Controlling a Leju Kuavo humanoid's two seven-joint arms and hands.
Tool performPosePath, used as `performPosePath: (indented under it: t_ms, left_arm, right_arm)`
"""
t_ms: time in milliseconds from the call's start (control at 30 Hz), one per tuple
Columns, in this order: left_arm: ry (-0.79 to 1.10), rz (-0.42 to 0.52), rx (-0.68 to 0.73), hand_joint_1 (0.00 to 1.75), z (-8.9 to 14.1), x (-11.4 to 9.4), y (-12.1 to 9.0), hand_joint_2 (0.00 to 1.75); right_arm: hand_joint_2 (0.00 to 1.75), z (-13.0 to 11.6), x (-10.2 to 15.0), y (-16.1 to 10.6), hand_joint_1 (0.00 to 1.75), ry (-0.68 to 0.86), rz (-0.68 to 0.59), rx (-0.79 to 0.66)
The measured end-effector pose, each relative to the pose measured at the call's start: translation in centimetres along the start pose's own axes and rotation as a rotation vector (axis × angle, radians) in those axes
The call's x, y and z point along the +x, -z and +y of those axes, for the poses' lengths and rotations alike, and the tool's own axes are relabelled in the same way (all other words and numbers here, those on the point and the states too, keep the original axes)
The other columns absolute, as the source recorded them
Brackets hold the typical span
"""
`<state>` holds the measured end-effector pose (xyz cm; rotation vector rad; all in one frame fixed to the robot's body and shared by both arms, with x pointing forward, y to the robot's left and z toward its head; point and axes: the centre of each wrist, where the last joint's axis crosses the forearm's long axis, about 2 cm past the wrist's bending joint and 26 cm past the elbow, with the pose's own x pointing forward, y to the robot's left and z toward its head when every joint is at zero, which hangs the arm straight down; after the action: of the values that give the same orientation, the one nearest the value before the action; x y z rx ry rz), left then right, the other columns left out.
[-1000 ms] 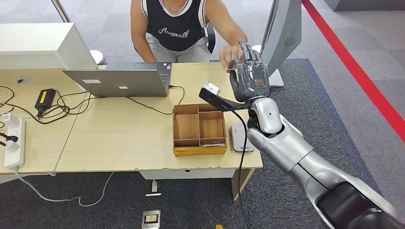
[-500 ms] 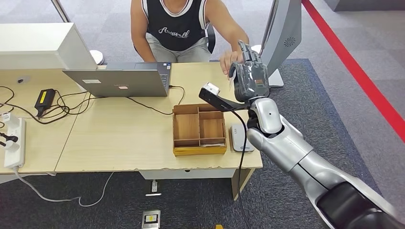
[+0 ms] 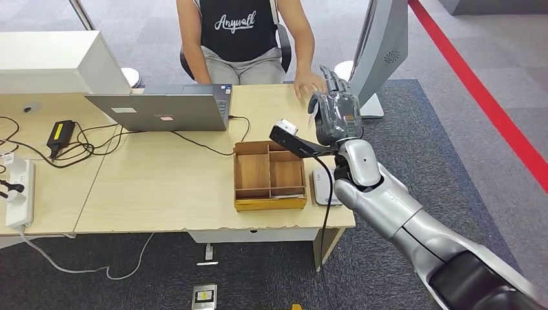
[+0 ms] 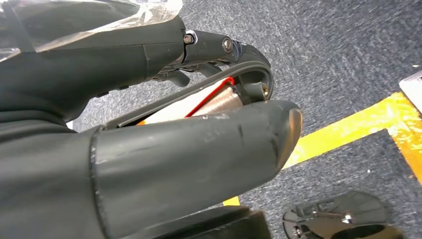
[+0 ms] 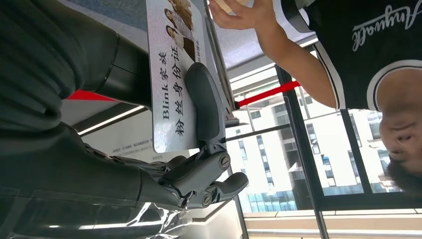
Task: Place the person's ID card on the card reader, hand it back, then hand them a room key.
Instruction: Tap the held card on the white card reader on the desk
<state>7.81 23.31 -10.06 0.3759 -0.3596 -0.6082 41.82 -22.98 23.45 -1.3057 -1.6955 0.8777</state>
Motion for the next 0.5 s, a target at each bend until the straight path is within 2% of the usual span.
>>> performPosePath:
  t_ms: [200, 500]
  left_arm:
    - [-0.014, 0.014, 0.002, 0.0, -0.3, -0.5, -0.1, 0.0]
    - [-0.03, 0.028, 0.005, 0.0, -0.4, -0.7, -0.2, 0.0]
  right_arm:
    - [1.75, 0.7, -1.1, -1.0, 1.75, 0.005, 0.037, 0.032]
    - [1.75, 2.8, -5.1, -4.6, 1.75, 0.024, 0.178, 0.125]
